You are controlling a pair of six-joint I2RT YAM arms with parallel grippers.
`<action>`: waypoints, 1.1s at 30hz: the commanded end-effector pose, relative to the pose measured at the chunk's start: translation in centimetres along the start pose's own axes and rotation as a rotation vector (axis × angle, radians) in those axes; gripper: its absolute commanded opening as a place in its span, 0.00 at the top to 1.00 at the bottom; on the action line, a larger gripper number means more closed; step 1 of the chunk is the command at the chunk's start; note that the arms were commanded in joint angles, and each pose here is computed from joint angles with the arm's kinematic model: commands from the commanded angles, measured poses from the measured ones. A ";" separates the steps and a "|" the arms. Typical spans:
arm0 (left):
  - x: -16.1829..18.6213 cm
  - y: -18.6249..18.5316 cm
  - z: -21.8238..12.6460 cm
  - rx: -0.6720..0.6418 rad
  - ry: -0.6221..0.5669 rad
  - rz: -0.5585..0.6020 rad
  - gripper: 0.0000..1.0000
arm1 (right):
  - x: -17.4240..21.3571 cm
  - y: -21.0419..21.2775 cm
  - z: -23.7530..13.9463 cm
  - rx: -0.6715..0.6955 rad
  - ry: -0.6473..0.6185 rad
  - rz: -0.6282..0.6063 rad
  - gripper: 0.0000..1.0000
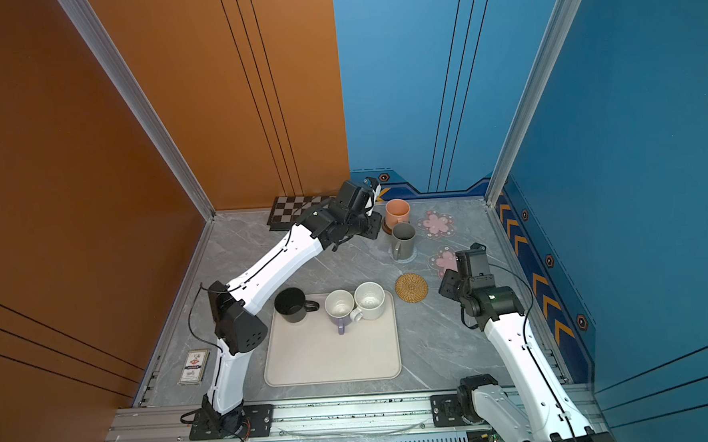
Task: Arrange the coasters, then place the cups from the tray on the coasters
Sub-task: 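Raise the left gripper off the grey mug and draw it back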
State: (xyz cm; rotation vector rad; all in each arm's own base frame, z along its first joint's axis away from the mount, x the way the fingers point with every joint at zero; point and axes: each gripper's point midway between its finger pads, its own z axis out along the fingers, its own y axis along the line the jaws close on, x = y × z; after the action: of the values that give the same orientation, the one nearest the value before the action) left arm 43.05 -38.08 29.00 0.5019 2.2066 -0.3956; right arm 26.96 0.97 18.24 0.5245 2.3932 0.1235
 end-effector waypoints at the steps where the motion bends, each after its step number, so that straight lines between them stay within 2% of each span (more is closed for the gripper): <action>1: 2.6 2.0 1.6 -0.074 0.071 0.016 0.71 | -0.3 0.5 -0.7 -0.004 0.016 0.024 0.39; 5: 3.8 2.4 3.9 -0.081 0.104 -0.017 0.73 | -0.9 0.7 -1.1 0.007 0.011 0.036 0.40; 13: 7.7 2.1 12.4 -0.120 0.174 -0.098 0.86 | -1.4 1.0 -1.5 0.018 -0.005 0.077 0.40; 18: 9.5 1.3 15.2 -0.102 0.198 -0.138 0.88 | -0.9 0.6 -1.2 0.046 0.008 0.070 0.40; 22: 9.8 0.0 16.2 -0.053 0.194 -0.165 0.88 | -0.9 0.6 -0.8 0.057 0.020 0.054 0.40; 33: 9.8 -3.4 15.6 0.023 0.189 -0.176 0.88 | -0.1 0.1 -0.3 0.073 0.036 0.027 0.40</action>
State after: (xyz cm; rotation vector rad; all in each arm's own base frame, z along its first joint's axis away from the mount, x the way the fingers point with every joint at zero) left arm 46.71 -44.32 10.42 0.3723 2.4606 -0.4051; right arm 27.55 1.38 18.82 0.6057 2.4169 0.0978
